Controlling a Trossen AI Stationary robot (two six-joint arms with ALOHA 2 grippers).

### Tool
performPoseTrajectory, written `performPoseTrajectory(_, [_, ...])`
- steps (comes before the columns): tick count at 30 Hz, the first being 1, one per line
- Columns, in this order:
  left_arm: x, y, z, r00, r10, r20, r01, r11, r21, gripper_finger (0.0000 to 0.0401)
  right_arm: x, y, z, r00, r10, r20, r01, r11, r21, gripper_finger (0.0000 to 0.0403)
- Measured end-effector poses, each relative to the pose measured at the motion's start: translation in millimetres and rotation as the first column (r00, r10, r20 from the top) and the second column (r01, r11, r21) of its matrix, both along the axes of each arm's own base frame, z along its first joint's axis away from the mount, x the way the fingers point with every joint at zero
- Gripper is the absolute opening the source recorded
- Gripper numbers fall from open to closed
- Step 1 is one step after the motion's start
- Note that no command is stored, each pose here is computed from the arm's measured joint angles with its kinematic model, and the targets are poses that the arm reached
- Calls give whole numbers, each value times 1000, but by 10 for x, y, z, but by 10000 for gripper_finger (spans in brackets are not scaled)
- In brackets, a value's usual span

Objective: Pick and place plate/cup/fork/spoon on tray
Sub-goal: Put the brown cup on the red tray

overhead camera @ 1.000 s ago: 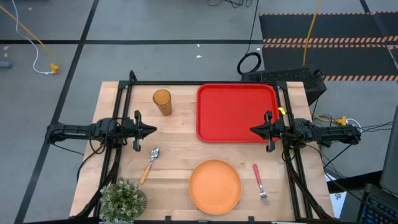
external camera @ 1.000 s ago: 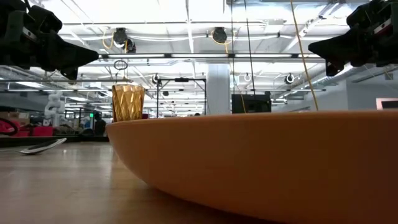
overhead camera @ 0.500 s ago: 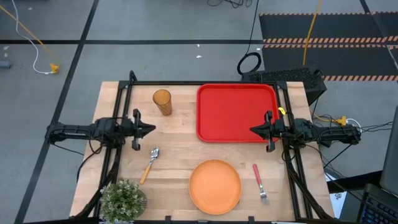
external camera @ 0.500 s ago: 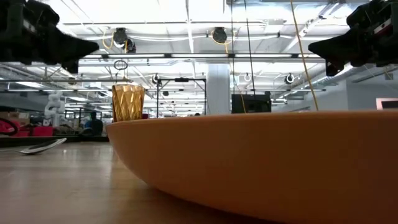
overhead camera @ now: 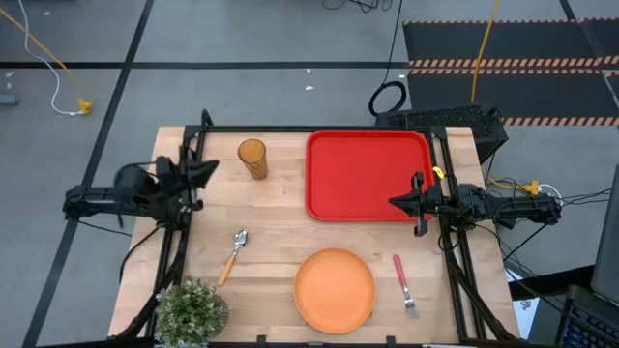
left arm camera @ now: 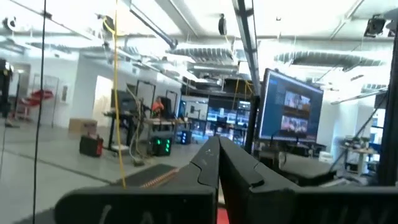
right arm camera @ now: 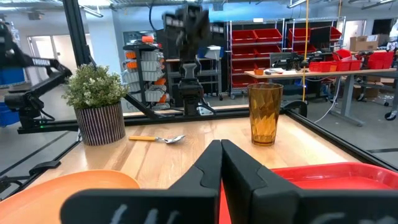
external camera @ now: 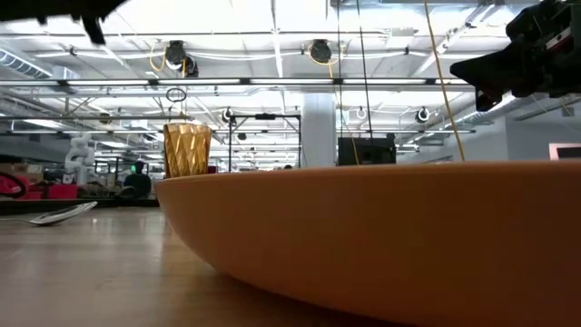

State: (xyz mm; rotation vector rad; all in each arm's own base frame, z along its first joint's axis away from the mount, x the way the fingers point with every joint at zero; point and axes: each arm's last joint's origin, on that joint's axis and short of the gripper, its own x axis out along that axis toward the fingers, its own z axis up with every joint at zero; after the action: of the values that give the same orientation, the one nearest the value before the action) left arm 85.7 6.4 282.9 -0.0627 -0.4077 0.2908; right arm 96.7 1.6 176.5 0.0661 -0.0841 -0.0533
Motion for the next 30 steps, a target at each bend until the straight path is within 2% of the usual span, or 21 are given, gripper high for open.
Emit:
performPoseTrajectory(6, [103, 4, 610, 998, 54, -34, -52, 997, 53, 4, 0, 0, 0, 1000, 0, 0, 0, 1000, 0, 0])
performPoseTrajectory(15, [344, 9, 1453, 994, 78, -83, -79, 997, -7, 3, 0, 0, 0, 1000, 0, 0, 0, 1000, 0, 0])
performPoseTrajectory(21, [566, 7, 1820, 984, 82, -158, -89, 995, -39, 4, 0, 0, 0, 1000, 0, 0, 0, 1000, 0, 0])
performPoseTrajectory(24, [702, 11, 1976, 972, 126, -199, -130, 991, -9, 3, 0, 0, 0, 1000, 0, 0, 0, 1000, 0, 0])
performPoseTrajectory(30, [951, 55, 2214, 945, 204, -255, -215, 976, -18, 2, 0, 0, 0, 1000, 0, 0, 0, 1000, 0, 0])
